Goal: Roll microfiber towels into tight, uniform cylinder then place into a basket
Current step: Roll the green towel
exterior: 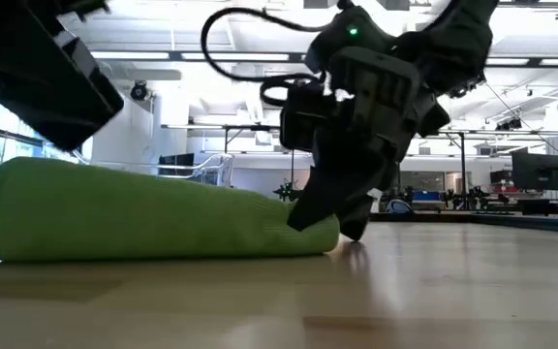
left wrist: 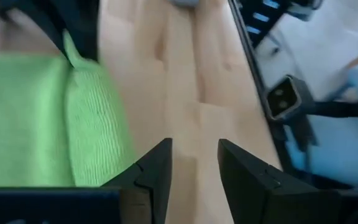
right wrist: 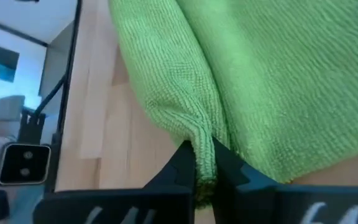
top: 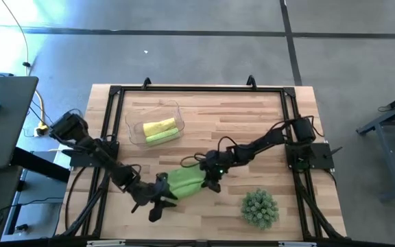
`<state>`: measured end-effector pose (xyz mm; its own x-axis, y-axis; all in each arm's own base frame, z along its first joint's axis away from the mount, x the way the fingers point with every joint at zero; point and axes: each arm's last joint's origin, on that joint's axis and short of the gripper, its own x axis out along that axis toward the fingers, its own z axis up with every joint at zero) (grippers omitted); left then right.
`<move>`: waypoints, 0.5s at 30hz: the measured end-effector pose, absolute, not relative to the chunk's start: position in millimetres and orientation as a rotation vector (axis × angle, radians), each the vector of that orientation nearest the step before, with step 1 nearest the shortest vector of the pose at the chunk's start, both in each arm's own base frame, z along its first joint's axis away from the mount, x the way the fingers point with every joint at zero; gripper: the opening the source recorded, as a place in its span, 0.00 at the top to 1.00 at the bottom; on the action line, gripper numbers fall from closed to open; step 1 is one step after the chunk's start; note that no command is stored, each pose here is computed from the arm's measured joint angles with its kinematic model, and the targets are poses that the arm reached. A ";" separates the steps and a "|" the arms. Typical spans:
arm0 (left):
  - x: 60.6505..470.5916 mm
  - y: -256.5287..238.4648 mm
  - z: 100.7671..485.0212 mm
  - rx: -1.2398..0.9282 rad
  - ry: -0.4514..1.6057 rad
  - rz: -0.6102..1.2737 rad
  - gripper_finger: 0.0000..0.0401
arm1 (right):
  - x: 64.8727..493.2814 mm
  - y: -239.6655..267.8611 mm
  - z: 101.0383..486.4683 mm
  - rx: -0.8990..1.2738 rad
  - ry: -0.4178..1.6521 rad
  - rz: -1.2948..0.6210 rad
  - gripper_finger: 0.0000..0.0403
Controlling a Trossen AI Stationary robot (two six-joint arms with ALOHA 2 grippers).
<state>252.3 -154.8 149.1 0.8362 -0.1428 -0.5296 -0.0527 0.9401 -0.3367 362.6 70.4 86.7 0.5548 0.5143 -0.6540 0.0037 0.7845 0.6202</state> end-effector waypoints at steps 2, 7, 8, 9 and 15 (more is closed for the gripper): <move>253.1 -160.7 149.4 -0.279 0.547 -0.010 0.70 | 364.4 67.7 88.2 0.643 0.976 0.307 0.99; 262.6 -173.6 147.5 -0.171 0.553 0.067 0.67 | 366.9 67.4 90.3 0.660 1.011 0.289 0.99; 265.8 -175.8 147.4 -0.157 0.568 0.075 0.65 | 367.0 67.4 90.4 0.661 1.012 0.287 0.99; 268.2 -177.5 146.7 -0.131 0.591 0.083 0.63 | 366.9 67.4 90.3 0.668 1.014 0.283 0.99; 282.3 -188.4 138.1 0.069 0.764 0.128 0.57 | 366.6 65.7 90.0 0.696 1.025 0.259 0.99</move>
